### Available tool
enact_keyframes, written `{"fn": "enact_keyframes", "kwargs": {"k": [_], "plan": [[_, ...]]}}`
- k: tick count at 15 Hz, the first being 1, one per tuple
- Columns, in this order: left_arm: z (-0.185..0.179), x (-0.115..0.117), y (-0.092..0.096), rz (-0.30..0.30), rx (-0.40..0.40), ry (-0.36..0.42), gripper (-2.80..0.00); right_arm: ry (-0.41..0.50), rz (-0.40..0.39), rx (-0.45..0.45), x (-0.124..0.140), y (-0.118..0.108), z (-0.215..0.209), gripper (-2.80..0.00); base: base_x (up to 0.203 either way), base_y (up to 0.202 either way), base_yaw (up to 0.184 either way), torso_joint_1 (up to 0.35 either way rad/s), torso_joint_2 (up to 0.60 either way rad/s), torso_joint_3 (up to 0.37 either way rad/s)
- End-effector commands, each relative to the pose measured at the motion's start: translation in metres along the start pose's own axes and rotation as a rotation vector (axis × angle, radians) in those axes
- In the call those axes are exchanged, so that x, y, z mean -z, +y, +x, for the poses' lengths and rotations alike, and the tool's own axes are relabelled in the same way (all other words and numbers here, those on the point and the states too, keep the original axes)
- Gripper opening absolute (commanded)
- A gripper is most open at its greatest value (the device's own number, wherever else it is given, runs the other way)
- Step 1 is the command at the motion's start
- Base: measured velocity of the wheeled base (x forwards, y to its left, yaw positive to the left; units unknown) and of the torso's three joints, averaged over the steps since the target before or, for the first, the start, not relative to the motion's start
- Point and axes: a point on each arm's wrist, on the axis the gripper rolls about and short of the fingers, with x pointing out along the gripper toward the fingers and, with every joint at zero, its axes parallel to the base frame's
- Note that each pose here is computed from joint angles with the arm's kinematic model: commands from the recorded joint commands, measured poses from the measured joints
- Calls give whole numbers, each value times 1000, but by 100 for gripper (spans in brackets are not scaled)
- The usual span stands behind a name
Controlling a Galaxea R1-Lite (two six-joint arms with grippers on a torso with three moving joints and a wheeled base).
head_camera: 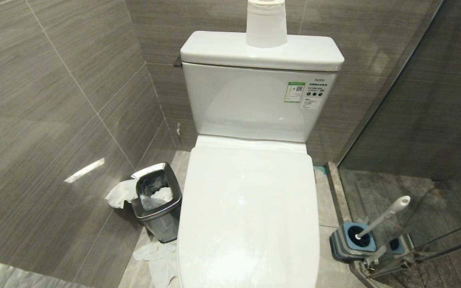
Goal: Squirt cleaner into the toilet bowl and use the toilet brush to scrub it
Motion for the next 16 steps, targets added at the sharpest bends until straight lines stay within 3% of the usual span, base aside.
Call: {"fn": "enact_keyframes", "kwargs": {"k": [1,10,16], "plan": [[-18,12,-7,19,2,-39,-280,0,0,-1,0,0,0,-280,0,0,0,0,0,0],[-41,65,-17,54,12,-54,-280,2,0,-2,0,0,0,-280,0,0,0,0,0,0],[-11,97,-11,75,-62,-82,-280,2,0,0,0,0,0,-280,0,0,0,0,0,0]]}}
